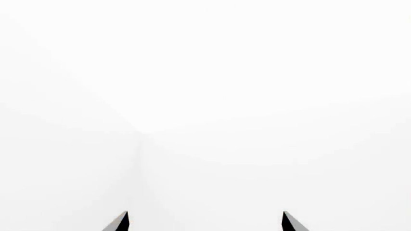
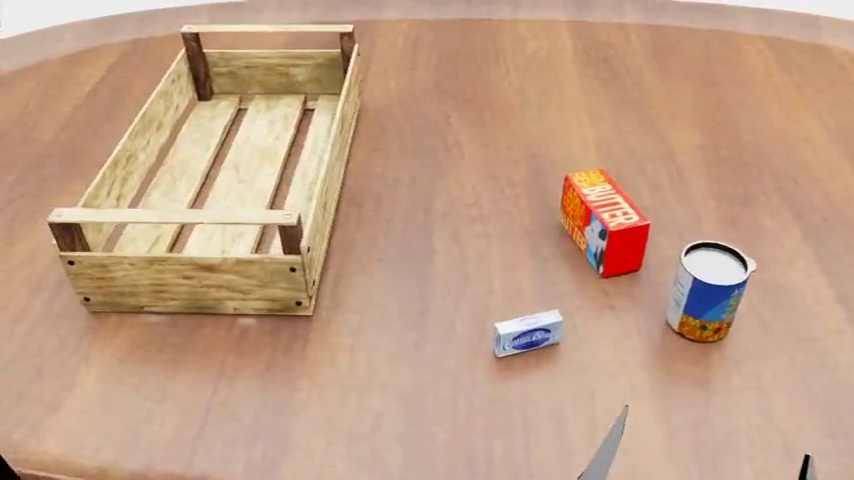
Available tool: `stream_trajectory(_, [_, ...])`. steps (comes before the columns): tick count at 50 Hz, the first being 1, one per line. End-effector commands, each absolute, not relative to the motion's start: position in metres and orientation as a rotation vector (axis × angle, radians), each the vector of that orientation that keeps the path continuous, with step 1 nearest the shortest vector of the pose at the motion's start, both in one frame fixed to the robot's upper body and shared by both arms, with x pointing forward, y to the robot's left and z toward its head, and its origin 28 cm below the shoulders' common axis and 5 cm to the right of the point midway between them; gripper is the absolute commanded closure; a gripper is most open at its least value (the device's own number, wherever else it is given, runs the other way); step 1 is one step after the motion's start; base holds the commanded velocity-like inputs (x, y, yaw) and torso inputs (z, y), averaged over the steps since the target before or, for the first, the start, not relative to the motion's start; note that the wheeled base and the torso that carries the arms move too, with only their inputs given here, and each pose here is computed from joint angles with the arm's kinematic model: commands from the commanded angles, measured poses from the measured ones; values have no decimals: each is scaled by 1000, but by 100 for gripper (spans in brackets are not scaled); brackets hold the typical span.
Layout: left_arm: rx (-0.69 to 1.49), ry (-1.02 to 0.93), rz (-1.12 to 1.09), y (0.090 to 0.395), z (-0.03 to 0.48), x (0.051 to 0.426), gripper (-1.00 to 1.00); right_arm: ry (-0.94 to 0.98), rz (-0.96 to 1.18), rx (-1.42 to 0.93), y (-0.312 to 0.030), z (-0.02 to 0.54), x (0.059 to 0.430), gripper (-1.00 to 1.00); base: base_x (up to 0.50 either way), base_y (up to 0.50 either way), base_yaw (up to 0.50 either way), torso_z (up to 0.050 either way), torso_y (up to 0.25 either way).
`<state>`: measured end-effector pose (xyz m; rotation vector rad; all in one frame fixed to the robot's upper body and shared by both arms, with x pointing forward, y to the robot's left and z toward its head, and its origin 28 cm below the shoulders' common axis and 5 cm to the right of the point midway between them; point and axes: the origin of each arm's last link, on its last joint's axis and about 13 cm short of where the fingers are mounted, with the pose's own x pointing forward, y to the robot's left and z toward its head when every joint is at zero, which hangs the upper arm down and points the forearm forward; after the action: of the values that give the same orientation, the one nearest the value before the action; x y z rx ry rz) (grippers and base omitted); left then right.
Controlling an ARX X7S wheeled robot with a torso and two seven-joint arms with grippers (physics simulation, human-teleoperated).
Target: Pick up the cream cheese and put it in the tray.
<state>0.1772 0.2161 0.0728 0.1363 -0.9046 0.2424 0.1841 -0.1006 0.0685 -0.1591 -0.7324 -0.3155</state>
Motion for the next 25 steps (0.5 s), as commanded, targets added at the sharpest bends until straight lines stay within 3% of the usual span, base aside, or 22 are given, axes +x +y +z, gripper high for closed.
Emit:
stream_trajectory(1, [141, -907, 248, 216, 72, 177, -100, -737, -315, -163, -100, 68, 183, -100, 0, 184, 0, 0, 0])
stream_trajectory(25, [154, -904, 243, 218, 71, 172, -100, -730, -289, -206, -91, 68, 184, -100, 0, 181, 0, 0, 0])
